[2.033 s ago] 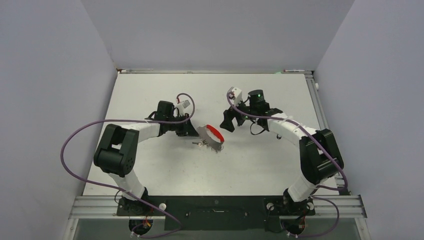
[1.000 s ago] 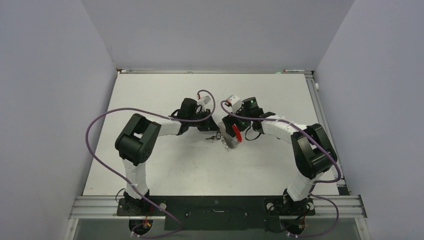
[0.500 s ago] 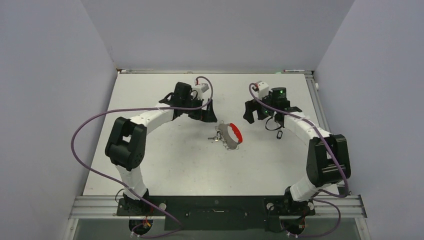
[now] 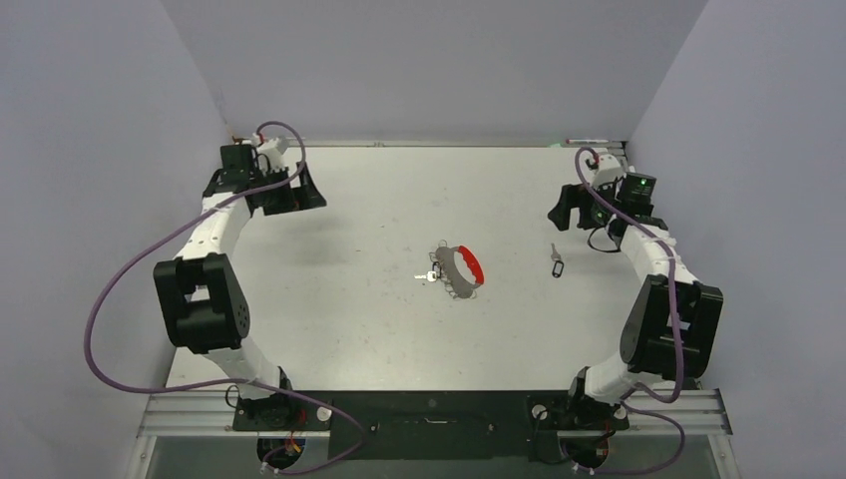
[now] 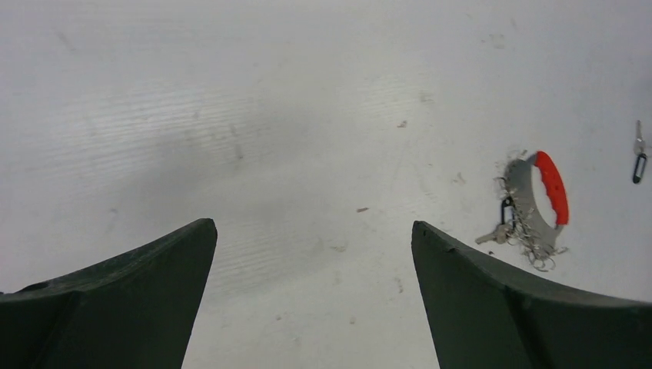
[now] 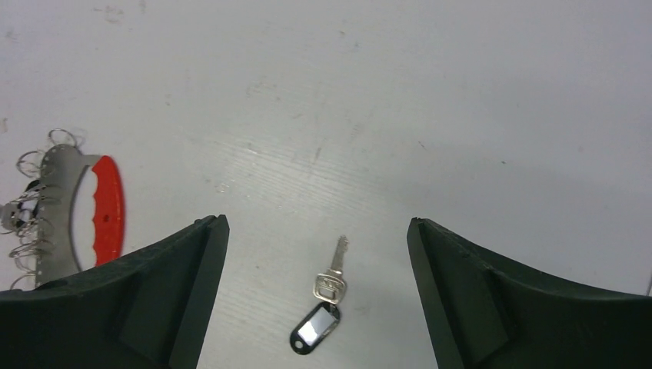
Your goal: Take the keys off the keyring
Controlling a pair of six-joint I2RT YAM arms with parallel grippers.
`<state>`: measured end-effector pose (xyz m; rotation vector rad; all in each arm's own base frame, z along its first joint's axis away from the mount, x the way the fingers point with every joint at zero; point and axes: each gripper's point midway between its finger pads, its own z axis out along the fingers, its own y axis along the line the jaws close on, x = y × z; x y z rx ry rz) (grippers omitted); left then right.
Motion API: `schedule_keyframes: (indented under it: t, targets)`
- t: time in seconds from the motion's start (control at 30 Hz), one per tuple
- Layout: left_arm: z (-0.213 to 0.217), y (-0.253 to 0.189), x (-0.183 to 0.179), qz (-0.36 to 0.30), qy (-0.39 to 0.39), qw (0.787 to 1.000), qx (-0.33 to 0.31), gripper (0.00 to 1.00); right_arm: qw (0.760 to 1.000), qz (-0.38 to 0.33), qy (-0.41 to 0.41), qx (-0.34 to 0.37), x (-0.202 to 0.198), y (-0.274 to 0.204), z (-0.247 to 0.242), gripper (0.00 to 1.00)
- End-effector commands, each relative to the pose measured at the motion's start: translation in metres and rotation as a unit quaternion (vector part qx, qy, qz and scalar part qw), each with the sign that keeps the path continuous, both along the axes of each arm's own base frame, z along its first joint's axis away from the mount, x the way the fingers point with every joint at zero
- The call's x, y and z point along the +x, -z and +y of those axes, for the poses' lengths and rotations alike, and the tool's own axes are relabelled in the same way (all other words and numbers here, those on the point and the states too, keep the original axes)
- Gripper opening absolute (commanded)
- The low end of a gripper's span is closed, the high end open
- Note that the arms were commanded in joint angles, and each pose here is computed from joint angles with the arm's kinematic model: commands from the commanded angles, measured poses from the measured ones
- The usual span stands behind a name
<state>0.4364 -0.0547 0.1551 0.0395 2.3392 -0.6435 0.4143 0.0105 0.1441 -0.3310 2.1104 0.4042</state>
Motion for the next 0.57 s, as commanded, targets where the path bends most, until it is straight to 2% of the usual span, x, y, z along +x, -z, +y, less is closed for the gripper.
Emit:
schedule_keyframes:
  t: [0.0,0.17,0.27,0.53]
  targets:
    - [0.047,0.004,-0.019,-0.003,-0.050,0.997,0.056,0.96,1.000,-0.005,0.004,-0.005,0.004,0.012,-0.028,0.90]
    - [0.068,0.039,-0.035,0.013,-0.085,0.991,0.101,0.96,0.999,0.024,0.026,0.002,-0.008,0.044,-0.045,0.90]
    - [0.068,0.050,-0.042,0.018,-0.091,0.991,0.100,0.96,0.999,0.025,0.033,0.003,-0.010,0.052,-0.046,0.90]
    - [0.068,0.046,-0.047,-0.010,-0.097,0.990,0.104,0.96,0.999,0.019,0.041,0.015,-0.010,0.055,-0.044,0.90]
